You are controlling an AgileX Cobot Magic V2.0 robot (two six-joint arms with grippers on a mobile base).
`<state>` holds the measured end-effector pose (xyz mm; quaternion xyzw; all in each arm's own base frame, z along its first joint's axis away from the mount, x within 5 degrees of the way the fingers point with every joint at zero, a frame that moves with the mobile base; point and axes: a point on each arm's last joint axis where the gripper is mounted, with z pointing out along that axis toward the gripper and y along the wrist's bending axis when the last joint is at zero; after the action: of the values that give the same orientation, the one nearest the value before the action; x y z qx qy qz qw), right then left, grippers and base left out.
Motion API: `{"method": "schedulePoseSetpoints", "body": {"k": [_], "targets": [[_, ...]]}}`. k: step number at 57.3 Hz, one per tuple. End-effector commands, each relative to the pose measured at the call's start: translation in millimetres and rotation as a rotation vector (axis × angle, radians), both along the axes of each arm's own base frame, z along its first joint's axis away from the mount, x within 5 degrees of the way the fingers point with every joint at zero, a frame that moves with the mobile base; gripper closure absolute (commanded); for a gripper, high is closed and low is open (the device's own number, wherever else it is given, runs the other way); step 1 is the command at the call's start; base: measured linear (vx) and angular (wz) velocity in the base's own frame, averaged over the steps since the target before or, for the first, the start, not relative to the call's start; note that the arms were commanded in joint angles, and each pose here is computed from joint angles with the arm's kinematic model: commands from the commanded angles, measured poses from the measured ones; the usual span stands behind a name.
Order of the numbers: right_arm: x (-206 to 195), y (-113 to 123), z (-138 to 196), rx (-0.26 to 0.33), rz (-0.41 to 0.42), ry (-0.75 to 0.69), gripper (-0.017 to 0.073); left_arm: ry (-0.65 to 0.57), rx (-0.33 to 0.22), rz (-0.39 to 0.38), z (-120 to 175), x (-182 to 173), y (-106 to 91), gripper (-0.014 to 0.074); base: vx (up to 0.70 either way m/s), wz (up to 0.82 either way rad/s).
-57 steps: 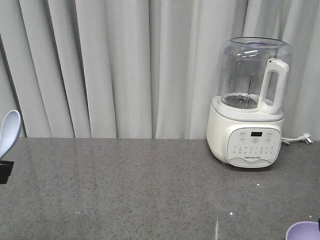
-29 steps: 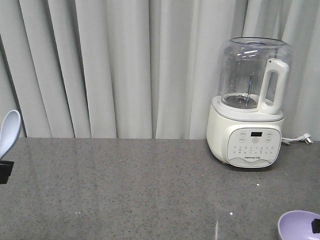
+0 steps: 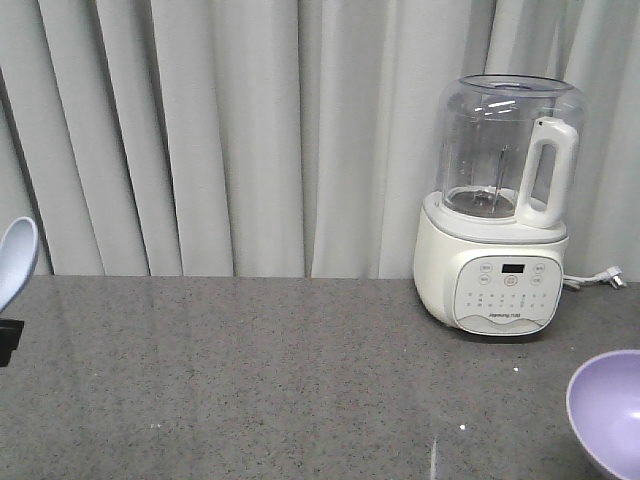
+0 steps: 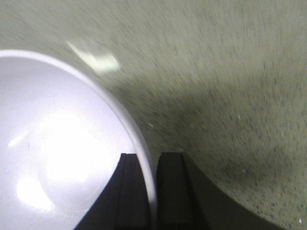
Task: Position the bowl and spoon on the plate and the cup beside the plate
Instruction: 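Lift the spoon and the lavender bowl off the counter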
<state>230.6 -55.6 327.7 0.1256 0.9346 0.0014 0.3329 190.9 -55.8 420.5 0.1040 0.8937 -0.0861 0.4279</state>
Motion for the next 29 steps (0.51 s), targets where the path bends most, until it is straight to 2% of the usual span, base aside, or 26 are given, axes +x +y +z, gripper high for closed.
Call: {"method": "schedulePoseSetpoints", "body": {"k": [1, 4, 16, 29], "targets": [[-23, 13, 45, -0.011, 0.059, -0.24, 0.0571, -0.132, -0.044, -0.006, 21, -11, 1.4, 0.06, 0.0, 0.0], [-36, 23, 58, 0.014, 0.1, -0.318, 0.057, -0.146, -0.048, -0.006, 24, -16, 2.7, 0.06, 0.0, 0.0], [-91, 54, 95, 0.035, 0.265, -0.55, 0.0568, -0.253, -0.072, -0.003, 38, -43, 11.1, 0.0597, 0.0, 0.0], [-127, 71, 110, 0.045, 0.336, -0.666, 0.0568, -0.343, -0.102, 0.006, 22, -76, 20.7, 0.0594, 0.0, 0.0]]}}
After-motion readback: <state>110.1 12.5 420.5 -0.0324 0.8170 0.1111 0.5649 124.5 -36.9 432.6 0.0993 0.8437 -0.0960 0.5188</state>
